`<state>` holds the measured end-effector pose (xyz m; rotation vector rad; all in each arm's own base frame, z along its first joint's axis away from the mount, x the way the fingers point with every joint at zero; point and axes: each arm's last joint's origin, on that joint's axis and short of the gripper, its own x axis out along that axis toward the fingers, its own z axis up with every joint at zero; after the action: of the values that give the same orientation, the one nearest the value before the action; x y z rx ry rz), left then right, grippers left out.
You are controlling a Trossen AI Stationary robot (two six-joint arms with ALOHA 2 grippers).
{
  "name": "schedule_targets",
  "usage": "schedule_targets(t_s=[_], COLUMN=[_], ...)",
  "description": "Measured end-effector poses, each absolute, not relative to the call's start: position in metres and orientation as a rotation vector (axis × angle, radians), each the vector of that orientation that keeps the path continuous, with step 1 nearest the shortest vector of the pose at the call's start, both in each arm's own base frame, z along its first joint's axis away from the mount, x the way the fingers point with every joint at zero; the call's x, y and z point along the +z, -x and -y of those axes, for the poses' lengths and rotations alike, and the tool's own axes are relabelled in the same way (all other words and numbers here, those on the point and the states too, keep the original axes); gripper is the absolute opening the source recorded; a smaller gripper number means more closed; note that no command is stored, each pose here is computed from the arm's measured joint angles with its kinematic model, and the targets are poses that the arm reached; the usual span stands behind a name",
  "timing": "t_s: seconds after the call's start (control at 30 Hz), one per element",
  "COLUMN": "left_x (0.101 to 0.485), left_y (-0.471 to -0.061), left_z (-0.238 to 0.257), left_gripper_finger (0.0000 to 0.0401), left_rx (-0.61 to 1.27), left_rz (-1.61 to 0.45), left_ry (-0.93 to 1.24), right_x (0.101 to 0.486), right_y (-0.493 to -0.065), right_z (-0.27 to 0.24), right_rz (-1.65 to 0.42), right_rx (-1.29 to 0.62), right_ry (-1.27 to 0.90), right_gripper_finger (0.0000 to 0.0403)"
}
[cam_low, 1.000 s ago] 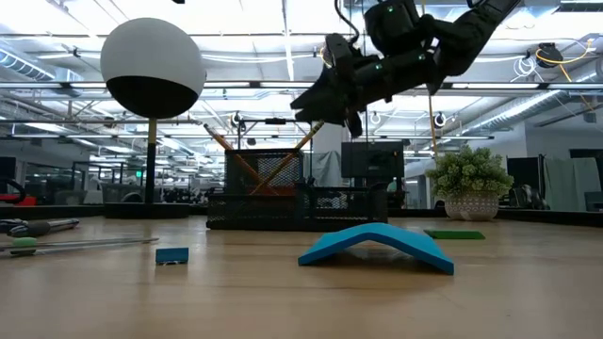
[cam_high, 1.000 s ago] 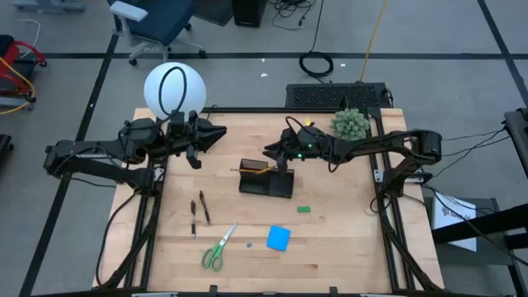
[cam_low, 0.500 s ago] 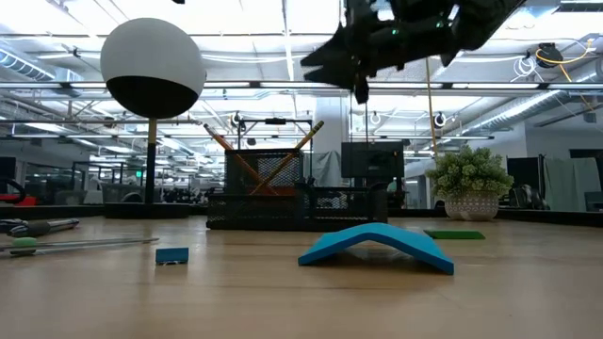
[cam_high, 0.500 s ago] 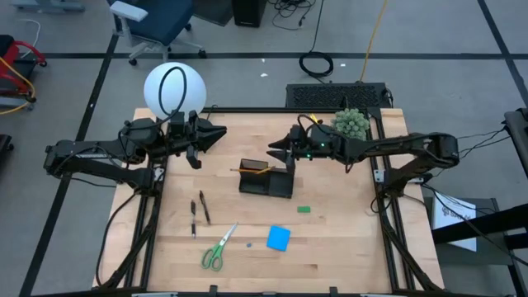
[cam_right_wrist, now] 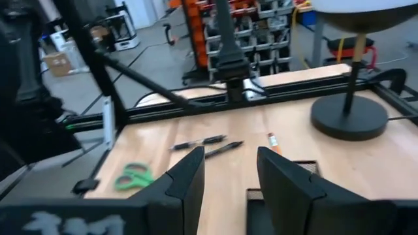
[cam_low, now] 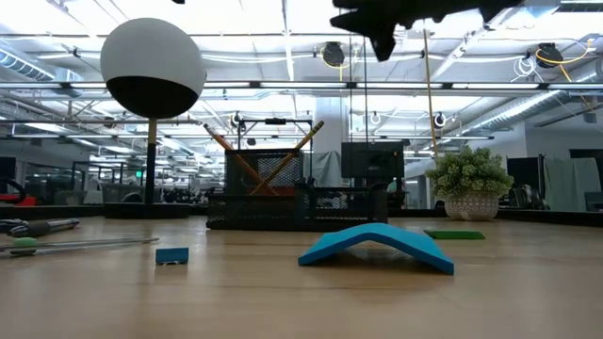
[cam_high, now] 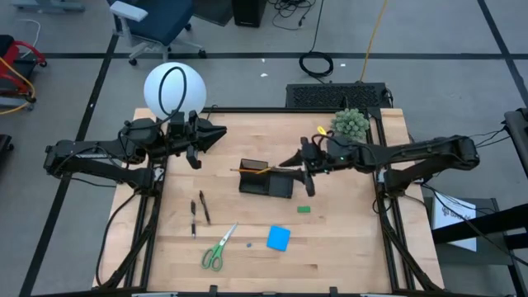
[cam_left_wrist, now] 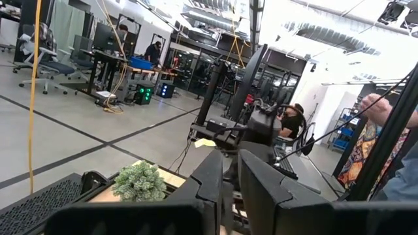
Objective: Pick and place office supplies into organizer
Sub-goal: Put the blue sticky notes into the of the desk organizer
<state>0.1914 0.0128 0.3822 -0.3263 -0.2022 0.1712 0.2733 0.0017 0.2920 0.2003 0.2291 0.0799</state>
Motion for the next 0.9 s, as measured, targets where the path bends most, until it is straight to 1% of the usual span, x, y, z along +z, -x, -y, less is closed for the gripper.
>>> schedule_targets(t_s=[0.27, 0.7, 0.8, 0.9], left_x=[0.382, 0.382, 0.382, 0.382], left_y=[-0.191, -0.191, -0.191, -0.191], left_z=[-0.013, -0.013, -0.013, -0.013], left_gripper_finger=[0.0047, 0.0047, 0.0047, 0.0047], left_rx=[0.172, 0.171, 0.171, 0.171], left_rz=[0.202, 0.202, 0.202, 0.203], left_ry=[0.326, 0.327, 0.326, 0.326], right_x=[0.294, 0.29, 0.291, 0.291], right_y=[-0.257, -0.247, -0.247, -0.246], right_z=[-0.027, -0.065, -0.068, -0.069], right_rz=[-0.314, -0.381, -0.378, -0.372], right_rx=[0.17, 0.313, 0.31, 0.262], right_ry=[-0.194, -0.164, -0.157, -0.153], right_gripper_finger=[0.0132, 0.0132, 0.0132, 0.0132])
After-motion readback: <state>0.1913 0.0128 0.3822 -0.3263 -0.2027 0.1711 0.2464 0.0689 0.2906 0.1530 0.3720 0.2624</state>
